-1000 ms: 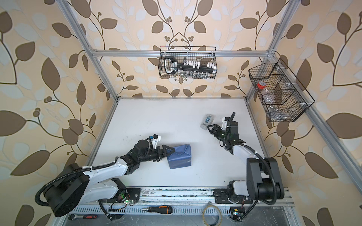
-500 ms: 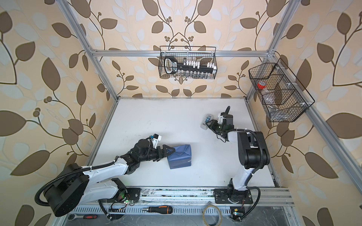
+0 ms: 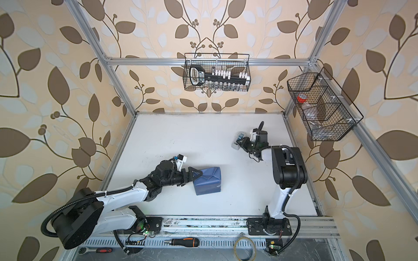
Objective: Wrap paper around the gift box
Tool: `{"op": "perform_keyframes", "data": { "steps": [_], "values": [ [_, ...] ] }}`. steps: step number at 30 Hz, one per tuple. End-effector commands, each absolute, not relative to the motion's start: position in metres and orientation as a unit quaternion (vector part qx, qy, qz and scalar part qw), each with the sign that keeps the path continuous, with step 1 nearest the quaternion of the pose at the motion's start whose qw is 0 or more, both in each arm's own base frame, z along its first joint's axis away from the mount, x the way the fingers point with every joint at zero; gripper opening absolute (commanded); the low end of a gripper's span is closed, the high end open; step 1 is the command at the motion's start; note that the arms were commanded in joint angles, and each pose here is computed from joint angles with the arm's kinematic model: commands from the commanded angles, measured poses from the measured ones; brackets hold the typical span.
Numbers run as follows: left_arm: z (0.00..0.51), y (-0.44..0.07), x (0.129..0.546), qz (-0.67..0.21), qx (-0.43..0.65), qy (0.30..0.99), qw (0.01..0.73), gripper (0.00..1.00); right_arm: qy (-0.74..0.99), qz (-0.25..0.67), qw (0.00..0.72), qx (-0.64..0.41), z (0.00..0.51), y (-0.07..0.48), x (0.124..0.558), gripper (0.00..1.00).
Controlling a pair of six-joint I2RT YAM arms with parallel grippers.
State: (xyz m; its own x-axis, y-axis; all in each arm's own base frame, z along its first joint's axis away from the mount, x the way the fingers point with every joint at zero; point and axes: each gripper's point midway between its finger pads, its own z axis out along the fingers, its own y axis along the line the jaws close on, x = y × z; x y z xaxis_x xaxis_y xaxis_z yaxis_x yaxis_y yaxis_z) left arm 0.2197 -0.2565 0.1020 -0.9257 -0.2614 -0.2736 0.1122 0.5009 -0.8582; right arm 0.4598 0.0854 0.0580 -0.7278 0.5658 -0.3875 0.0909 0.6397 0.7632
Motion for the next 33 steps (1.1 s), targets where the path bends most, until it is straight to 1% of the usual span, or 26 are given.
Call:
{"op": "perform_keyframes", "data": {
  "steps": [1, 8, 16, 23, 33],
  "values": [
    [0.055, -0.242, 0.196, -0.432, -0.051, 0.892, 0.126, 0.93, 0.846, 0.390, 0.302, 0.202, 0.049, 0.089, 0.464, 0.30],
    [0.056, -0.241, 0.196, -0.430, -0.050, 0.892, 0.127, 0.93, 0.831, 0.419, 0.288, 0.228, 0.040, 0.094, 0.463, 0.21],
    [0.056, -0.241, 0.196, -0.430, -0.050, 0.892, 0.129, 0.93, 0.820, 0.435, 0.286, 0.239, 0.038, 0.095, 0.465, 0.13],
    [0.055, -0.240, 0.196, -0.428, -0.050, 0.893, 0.129, 0.92, 0.800, 0.460, 0.297, 0.245, 0.055, 0.095, 0.469, 0.00],
    [0.054, -0.239, 0.195, -0.425, -0.050, 0.895, 0.130, 0.92, 0.744, 0.523, 0.334, 0.246, 0.115, 0.098, 0.474, 0.00]
  ]
}}
